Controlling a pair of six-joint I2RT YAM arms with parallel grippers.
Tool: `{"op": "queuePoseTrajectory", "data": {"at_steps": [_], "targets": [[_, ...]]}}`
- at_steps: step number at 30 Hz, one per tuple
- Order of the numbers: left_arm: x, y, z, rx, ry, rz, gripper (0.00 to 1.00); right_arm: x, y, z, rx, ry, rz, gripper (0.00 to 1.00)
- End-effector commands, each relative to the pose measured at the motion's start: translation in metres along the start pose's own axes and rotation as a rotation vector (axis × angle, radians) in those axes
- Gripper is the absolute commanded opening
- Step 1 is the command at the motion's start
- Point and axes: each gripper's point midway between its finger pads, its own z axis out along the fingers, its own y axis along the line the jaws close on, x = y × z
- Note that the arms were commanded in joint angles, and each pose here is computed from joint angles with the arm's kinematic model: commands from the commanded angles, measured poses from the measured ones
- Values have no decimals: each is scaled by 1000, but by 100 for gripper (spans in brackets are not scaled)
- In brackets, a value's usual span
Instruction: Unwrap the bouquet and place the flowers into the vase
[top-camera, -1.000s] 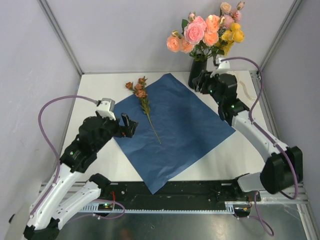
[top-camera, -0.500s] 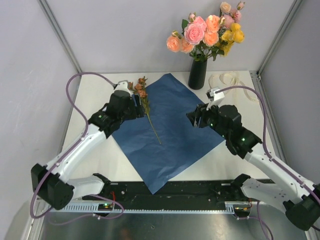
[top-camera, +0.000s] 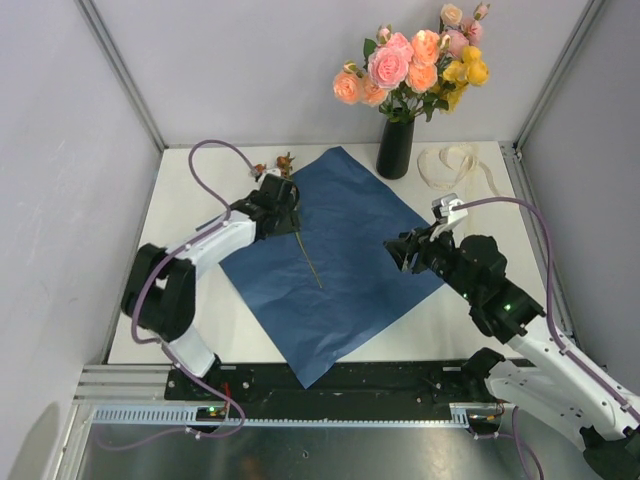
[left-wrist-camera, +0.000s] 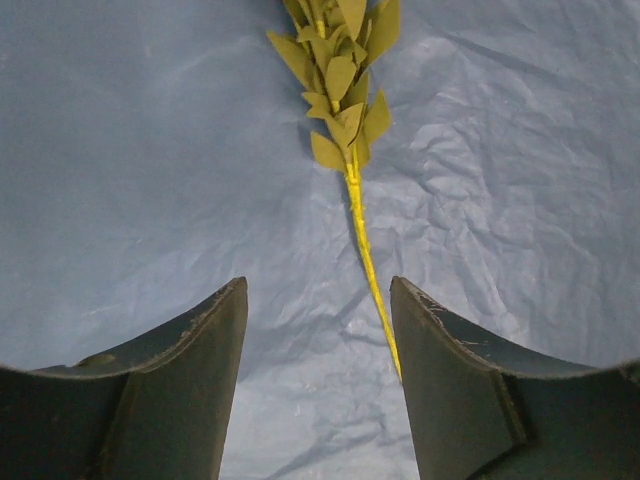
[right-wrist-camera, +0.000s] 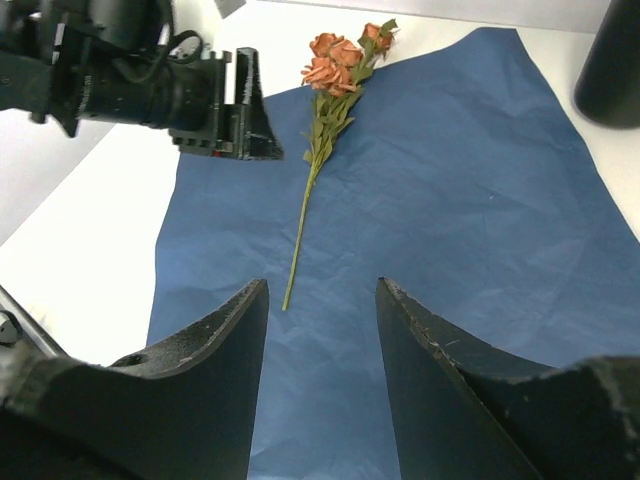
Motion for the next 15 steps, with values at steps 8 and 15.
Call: {"op": "queuePoseTrajectory", "data": {"at_steps": [8,15], "targets": [[-9,-25,63,24,14,-64,53,-17,10,-6,-50,-88,4,49],[5,-24,88,5,51,-56,44,-14,5,-6,-24,-91,1,49]]}}
